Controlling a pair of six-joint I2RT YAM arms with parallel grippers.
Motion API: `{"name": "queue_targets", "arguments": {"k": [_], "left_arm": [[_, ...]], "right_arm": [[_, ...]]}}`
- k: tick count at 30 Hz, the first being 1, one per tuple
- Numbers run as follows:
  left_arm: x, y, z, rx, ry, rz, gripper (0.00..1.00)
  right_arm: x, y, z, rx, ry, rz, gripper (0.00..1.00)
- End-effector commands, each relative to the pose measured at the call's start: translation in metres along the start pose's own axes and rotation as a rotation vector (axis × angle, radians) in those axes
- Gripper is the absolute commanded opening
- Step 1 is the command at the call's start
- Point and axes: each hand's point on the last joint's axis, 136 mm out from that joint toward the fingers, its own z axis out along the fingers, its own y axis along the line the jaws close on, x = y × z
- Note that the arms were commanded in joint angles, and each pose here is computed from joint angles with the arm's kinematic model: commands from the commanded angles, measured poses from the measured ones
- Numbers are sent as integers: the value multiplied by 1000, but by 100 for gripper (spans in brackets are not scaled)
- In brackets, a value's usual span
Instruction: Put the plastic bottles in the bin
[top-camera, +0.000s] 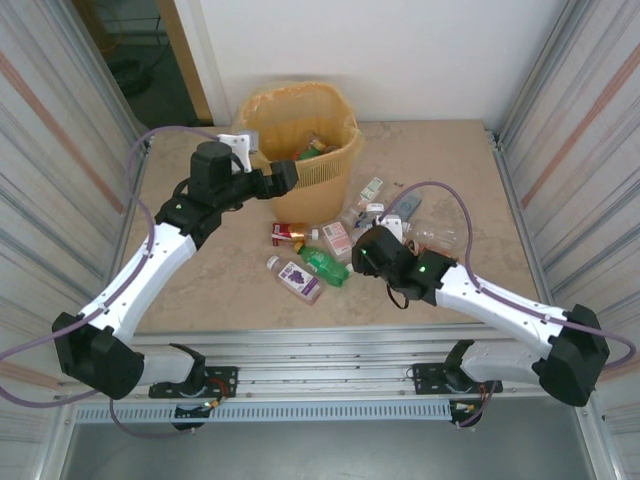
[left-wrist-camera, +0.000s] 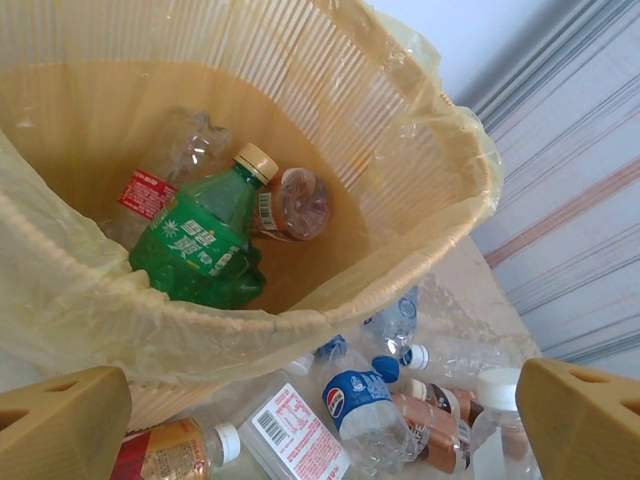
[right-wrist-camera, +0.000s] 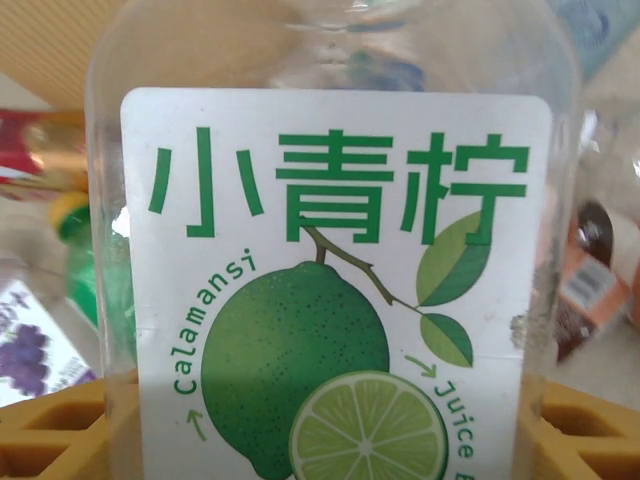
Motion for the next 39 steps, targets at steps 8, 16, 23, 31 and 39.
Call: {"name": "queue_targets", "arguments": {"k": [8,16,23,31,39], "left_arm": [[16,-56,-6,150,104,124,99],[37,-83,-9,205,167,188,99],[47,-93,-7,239,157,183,98],[61,-100,7,265,205,172,92],[65,-108,14,309,214,152,71]], "right_arm": [[-60,49,-29,-251,-281,-190,44],[-89,79,-49,-372,-392,-262,44],[-102,99,-56,-442,-440,-287,45],[-115,117,-61,-491,-466,-308,45],[-120,124,-62,-511,-473,-318,48]]}}
